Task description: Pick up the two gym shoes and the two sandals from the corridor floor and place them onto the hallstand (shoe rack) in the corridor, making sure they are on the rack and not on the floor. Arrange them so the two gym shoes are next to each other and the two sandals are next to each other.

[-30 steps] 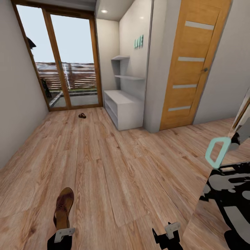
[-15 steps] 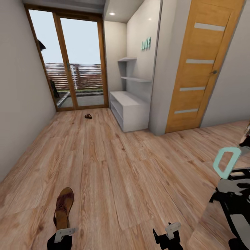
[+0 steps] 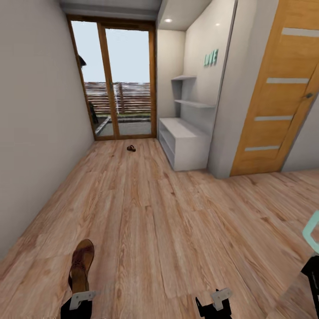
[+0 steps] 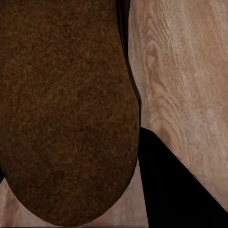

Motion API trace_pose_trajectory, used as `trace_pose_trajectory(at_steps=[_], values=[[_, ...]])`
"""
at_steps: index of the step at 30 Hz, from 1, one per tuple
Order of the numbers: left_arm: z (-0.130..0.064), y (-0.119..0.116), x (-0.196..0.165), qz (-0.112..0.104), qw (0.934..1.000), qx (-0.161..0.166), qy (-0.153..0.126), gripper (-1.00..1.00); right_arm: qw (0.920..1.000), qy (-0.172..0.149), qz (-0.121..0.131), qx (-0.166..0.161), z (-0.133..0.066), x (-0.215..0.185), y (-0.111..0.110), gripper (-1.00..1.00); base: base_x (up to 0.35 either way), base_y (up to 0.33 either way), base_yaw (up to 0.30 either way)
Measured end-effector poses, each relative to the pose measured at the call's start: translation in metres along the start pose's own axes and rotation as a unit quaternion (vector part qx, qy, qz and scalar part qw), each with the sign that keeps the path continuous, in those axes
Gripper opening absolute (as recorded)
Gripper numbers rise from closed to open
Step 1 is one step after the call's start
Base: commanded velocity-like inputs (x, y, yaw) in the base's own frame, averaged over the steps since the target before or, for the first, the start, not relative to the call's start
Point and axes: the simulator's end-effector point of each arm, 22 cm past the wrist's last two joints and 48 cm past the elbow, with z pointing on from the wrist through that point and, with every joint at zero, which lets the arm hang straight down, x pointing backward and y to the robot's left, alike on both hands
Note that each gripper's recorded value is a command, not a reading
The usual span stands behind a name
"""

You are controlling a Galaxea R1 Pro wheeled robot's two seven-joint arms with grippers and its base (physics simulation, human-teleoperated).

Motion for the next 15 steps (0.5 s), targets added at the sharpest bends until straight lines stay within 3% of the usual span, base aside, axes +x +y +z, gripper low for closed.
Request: trace_pose_trajectory(at_steps=[15], values=[[-0.009, 0.000, -0.023, -0.001, 1.0000, 0.001, -0.007, -1.00, 1.0000, -0.006, -0.001, 0.001, -0.008, -0.022, -0.003, 1.00, 0.001, 0.000, 0.223]])
